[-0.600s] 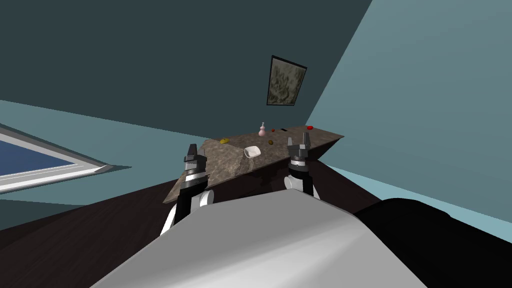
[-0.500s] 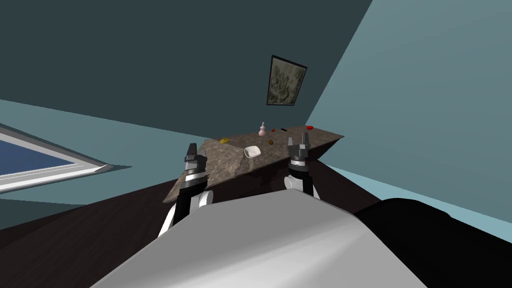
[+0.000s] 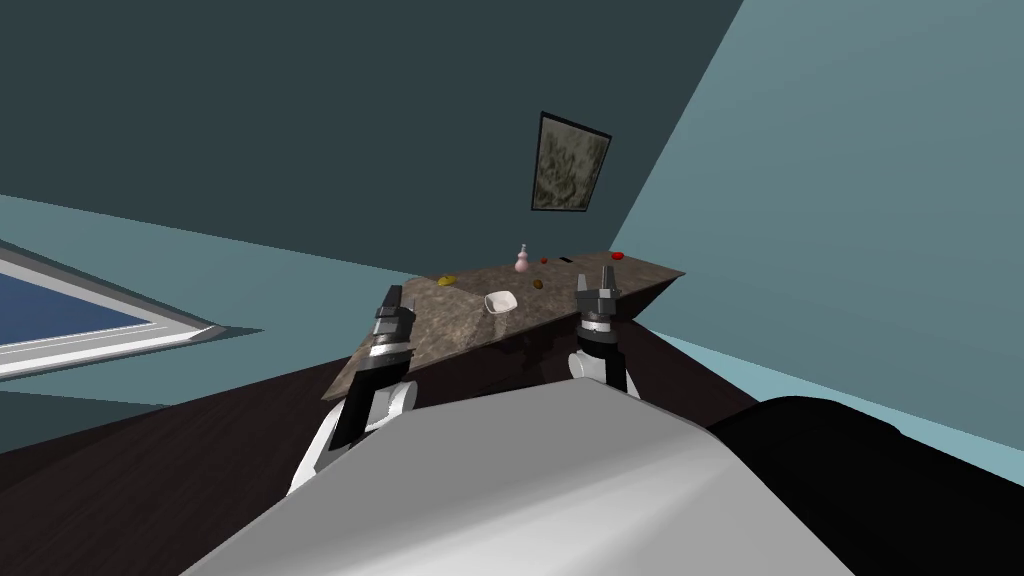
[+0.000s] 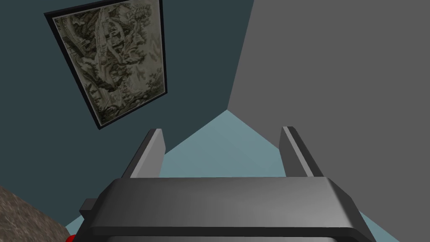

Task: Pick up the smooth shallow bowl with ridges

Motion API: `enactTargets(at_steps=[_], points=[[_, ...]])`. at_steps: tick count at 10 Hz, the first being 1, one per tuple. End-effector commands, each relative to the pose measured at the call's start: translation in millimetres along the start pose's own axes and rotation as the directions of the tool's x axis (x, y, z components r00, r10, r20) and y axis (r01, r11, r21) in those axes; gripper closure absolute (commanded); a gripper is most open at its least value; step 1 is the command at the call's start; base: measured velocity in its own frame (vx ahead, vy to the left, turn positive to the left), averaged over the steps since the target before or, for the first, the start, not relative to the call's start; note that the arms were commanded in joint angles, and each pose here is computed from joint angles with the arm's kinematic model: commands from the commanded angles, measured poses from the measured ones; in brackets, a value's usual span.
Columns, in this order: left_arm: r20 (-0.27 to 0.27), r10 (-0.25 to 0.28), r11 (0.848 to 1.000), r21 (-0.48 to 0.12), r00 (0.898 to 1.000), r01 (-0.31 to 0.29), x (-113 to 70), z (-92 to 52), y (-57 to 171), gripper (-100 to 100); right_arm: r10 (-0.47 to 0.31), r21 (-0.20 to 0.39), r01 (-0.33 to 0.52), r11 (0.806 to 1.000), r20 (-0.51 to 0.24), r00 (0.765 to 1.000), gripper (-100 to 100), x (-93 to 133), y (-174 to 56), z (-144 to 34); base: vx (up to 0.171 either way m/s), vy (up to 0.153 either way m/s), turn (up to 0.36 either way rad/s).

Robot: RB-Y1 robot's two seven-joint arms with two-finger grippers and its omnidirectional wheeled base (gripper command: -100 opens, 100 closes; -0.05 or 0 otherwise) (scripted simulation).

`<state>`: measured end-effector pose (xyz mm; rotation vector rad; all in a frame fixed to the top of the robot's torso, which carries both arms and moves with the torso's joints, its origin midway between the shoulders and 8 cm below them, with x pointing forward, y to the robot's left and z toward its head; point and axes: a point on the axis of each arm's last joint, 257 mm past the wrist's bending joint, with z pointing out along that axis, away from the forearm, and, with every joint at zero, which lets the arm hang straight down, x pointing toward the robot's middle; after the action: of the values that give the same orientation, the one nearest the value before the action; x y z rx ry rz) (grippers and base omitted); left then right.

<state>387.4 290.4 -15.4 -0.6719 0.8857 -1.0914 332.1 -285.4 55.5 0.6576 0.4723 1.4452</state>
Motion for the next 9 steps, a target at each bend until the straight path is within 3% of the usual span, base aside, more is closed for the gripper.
enactTargets(at_steps=[1, 9], points=[[-0.011, 0.002, 1.0, -0.022, 1.0, -0.003, 0.4, 1.7, 6, -100, 0.0, 0.0, 0.0, 1.0, 0.0, 1.0, 0, 0, 0, 0.0, -0.005, -0.061, 0.009], [-0.048, -0.021, 0.985, -0.173, 0.999, 0.012, -1.3, 13.1, 44, -100, 0.0, 0.0, 0.0, 1.0, 0.0, 1.0, 0, 0, 0, 0.0, -0.007, -0.063, 0.015]])
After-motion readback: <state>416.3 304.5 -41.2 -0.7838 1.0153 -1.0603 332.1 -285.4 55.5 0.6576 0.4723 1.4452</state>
